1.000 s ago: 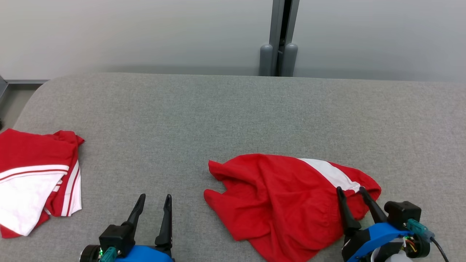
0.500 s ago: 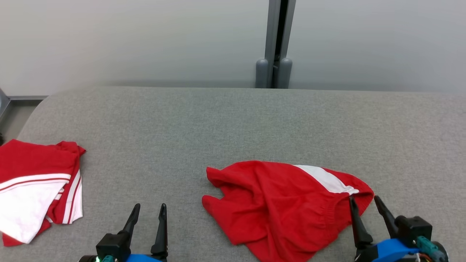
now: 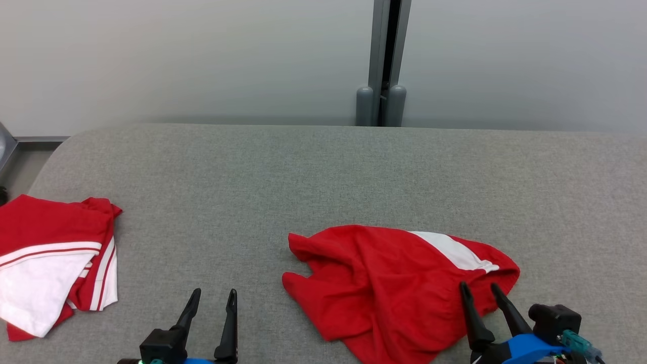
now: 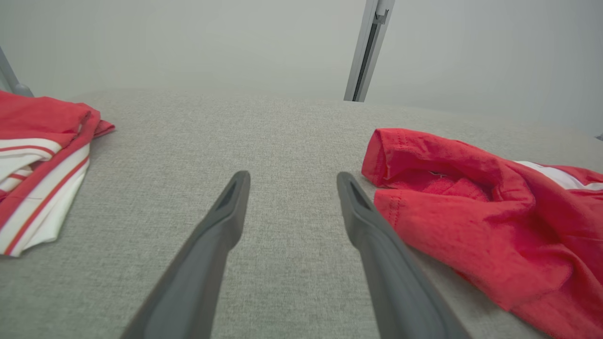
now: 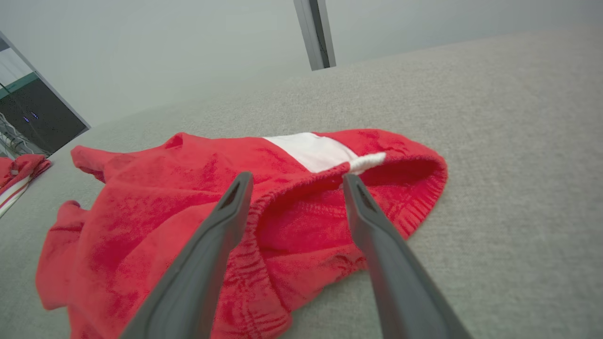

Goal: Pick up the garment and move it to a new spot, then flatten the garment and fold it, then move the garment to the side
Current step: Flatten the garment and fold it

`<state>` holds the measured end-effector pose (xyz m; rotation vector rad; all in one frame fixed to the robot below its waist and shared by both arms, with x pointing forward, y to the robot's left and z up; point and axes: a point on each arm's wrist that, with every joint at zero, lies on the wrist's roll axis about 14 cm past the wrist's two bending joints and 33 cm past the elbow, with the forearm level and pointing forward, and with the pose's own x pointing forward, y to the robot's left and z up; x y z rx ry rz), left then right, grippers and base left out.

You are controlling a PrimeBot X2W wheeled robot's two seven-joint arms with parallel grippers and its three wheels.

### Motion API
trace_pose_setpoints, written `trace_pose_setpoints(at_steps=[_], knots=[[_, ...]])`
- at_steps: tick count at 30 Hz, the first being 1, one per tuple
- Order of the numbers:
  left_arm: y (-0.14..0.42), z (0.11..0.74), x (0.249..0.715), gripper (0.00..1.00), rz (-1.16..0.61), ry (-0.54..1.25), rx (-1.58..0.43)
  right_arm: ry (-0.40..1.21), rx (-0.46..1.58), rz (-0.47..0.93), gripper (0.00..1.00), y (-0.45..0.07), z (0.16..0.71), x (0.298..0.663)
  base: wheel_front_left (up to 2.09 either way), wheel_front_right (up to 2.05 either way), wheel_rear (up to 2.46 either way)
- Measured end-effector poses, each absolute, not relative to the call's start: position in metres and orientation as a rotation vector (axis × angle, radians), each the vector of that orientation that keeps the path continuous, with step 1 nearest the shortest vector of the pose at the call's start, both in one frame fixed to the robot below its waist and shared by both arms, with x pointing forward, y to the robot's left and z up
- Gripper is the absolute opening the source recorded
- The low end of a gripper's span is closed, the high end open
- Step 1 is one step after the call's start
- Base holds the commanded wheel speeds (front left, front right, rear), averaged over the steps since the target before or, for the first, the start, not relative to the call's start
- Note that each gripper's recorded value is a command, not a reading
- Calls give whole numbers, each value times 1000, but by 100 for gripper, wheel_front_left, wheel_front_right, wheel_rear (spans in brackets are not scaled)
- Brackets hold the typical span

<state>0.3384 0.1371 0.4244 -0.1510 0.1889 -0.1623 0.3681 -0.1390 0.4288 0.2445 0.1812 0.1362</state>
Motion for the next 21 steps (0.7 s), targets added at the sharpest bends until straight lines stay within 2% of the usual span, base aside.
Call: trace_pose_setpoints(at_steps=[4, 9, 14, 20, 21], knots=[[140, 421, 336, 100, -151, 198, -151, 235, 357, 86, 100, -143, 414, 371, 0, 0, 0], [145, 416, 334, 100, -133, 215, -153, 233, 429, 92, 100, -133, 418, 390, 0, 0, 0], [149, 410, 332, 100, -121, 234, -155, 290, 519, 22, 100, -141, 400, 396, 0, 0, 0], [150, 408, 334, 100, -114, 241, -159, 329, 560, 3, 100, -138, 391, 403, 0, 0, 0], [150, 409, 335, 100, -114, 240, -160, 330, 570, -2, 97, -138, 390, 404, 0, 0, 0]])
